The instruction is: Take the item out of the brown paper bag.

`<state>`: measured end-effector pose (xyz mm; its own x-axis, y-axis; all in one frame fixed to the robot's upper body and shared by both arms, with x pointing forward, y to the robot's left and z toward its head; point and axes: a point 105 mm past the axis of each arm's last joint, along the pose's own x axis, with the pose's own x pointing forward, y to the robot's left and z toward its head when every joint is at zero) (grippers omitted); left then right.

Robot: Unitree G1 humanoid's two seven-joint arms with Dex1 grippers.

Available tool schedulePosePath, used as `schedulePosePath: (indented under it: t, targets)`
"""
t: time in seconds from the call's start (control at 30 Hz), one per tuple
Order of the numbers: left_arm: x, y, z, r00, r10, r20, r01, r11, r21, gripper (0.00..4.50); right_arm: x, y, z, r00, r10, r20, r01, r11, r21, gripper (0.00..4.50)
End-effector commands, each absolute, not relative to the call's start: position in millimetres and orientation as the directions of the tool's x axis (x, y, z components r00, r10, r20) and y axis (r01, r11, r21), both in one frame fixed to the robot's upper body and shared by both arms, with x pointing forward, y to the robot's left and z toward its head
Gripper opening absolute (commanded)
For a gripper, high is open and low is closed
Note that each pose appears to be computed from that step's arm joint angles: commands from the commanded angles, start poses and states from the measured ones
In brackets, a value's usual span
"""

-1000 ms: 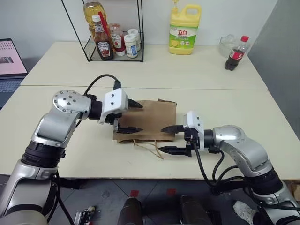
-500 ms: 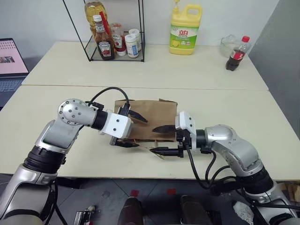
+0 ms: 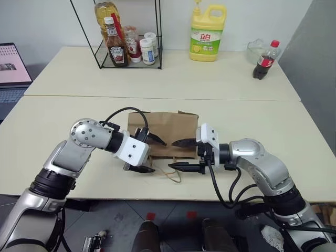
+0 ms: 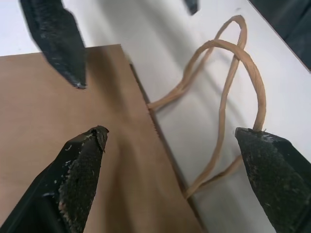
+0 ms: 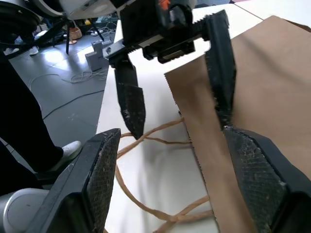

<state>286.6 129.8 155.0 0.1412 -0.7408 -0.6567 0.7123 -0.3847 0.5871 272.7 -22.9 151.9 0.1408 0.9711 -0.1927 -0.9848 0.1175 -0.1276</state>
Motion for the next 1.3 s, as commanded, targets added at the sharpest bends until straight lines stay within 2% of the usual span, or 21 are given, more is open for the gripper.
schedulePosePath:
  t: [0.03,0.07,0.17,0.57,0.87,0.97,1.07,1.17,1.3]
  targets:
    - [286.8,125.1,154.8,0.147,-0.745,-0.65,0.688,-0.395,0.609,4.47,272.4,-22.6,164.4,0.143,0.976,-0.162,-0.977,0.114,-0.178,3.55]
    - [286.2,123.9,153.5,0.144,-0.747,-0.649,0.687,-0.397,0.608,4.47,272.5,-23.1,164.2,0.145,0.976,-0.163,-0.977,0.116,-0.178,3.55]
    - [284.7,118.3,150.4,0.134,-0.764,-0.631,0.696,-0.381,0.609,3.85,272.5,-30.4,161.5,0.157,0.971,-0.182,-0.975,0.124,-0.182,3.55]
    - [288.2,113.7,153.0,0.139,-0.79,-0.598,0.735,-0.322,0.596,0.07,259.9,-48.5,151.6,0.138,0.956,-0.26,-0.976,0.087,-0.198,3.55]
    - [294.1,111.5,155.6,0.167,-0.821,-0.545,0.816,-0.195,0.544,0.03,254.4,-49.2,156.1,0.138,0.961,-0.238,-0.973,0.088,-0.212,3.55]
    - [294.5,112.1,156.4,0.169,-0.82,-0.547,0.818,-0.193,0.542,0.03,260.5,-46.6,155.3,0.164,0.969,-0.184,-0.983,0.145,-0.11,3.55]
    - [293.7,113.8,158.1,0.165,-0.819,-0.55,0.817,-0.199,0.541,0.03,270.7,-56.6,143.1,0.198,0.956,-0.219,-0.979,0.179,-0.101,3.55]
    - [292.6,115.6,158.0,0.16,-0.816,-0.555,0.813,-0.21,0.543,0.0,274.8,-66.4,134.4,0.211,0.944,-0.254,-0.976,0.188,-0.112,2.98]
    - [289.7,116.4,157.7,0.155,-0.817,-0.555,0.812,-0.215,0.543,0.0,278.4,-74.5,136.3,0.222,0.941,-0.254,-0.974,0.199,-0.111,2.98]
